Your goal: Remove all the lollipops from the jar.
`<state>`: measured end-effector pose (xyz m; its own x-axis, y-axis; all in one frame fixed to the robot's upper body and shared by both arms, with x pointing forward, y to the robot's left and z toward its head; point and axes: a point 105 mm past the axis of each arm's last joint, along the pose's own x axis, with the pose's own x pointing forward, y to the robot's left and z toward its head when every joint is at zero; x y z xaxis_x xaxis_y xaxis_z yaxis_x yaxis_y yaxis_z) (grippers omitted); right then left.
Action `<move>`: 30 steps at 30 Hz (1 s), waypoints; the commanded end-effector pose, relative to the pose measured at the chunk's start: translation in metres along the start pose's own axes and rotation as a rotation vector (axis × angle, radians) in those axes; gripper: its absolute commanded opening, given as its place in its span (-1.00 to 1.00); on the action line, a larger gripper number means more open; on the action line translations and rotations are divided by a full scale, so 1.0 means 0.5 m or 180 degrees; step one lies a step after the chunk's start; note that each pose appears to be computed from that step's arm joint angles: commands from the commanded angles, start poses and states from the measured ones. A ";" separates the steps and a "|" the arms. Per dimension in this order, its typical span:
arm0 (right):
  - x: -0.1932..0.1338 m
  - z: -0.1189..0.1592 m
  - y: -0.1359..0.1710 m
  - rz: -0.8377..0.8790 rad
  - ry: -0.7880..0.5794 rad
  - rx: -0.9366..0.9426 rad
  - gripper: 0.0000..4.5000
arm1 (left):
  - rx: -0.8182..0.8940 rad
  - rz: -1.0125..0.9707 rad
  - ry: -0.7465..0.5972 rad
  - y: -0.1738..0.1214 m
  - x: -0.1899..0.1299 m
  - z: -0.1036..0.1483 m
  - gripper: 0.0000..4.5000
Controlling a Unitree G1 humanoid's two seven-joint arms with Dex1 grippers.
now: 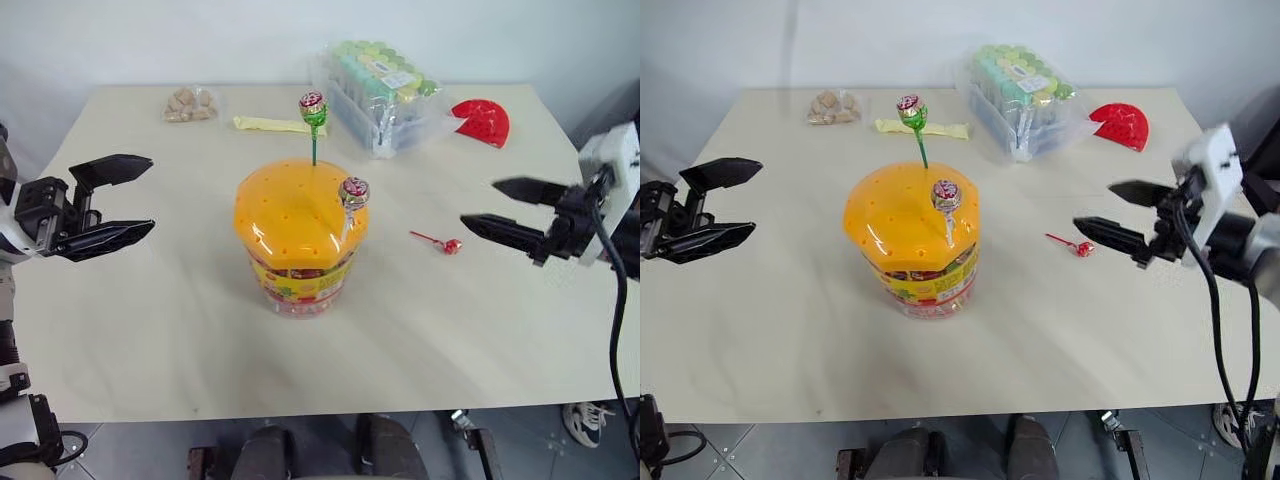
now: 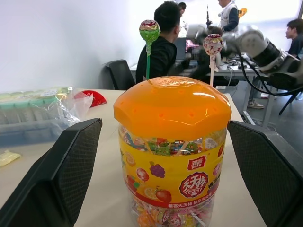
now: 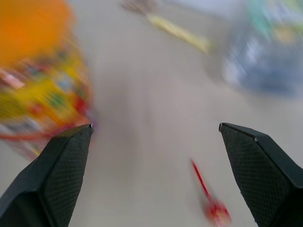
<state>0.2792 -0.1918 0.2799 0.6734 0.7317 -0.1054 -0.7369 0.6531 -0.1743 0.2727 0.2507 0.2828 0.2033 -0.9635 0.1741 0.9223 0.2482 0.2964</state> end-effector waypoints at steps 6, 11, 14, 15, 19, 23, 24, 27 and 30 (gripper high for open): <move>0.110 0.068 0.126 0.1128 -0.0379 -0.0238 0.99 | 0.0090 -0.0223 -0.0041 -0.012 0.004 0.014 1.00; 0.130 0.078 0.170 0.1585 -0.0412 -0.0349 0.99 | 0.0129 -0.0203 -0.0036 -0.014 0.003 0.017 1.00; 0.135 0.074 0.196 0.1883 -0.0384 -0.0426 0.99 | 0.0130 -0.0201 -0.0039 -0.016 0.002 0.017 1.00; 0.136 0.074 0.201 0.1946 -0.0381 -0.0442 0.99 | 0.0130 -0.0201 -0.0041 -0.016 0.002 0.017 1.00; 0.137 0.076 0.225 0.2206 -0.0397 -0.0562 0.99 | 0.0133 -0.0192 -0.0050 -0.018 0.002 0.015 1.00; 0.143 0.081 0.229 0.2274 -0.0430 -0.0614 0.82 | 0.0132 -0.0185 -0.0055 -0.018 0.002 0.014 1.00; 0.144 0.084 0.229 0.2287 -0.0456 -0.0637 0.74 | 0.0132 -0.0183 -0.0060 -0.018 0.002 0.014 1.00; 0.149 0.091 0.229 0.2305 -0.0526 -0.0683 0.30 | 0.0129 -0.0179 -0.0066 -0.017 0.002 0.013 1.00; 0.154 0.096 0.230 0.2311 -0.0565 -0.0718 -0.14 | 0.0129 -0.0178 -0.0070 -0.017 0.002 0.014 1.00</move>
<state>0.2462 -0.0512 0.2891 -0.0009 0.9908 -0.1354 -0.9626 -0.0375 -0.2684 0.2727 0.2482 0.2796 0.1955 -0.9649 0.1757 0.9261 0.2405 0.2906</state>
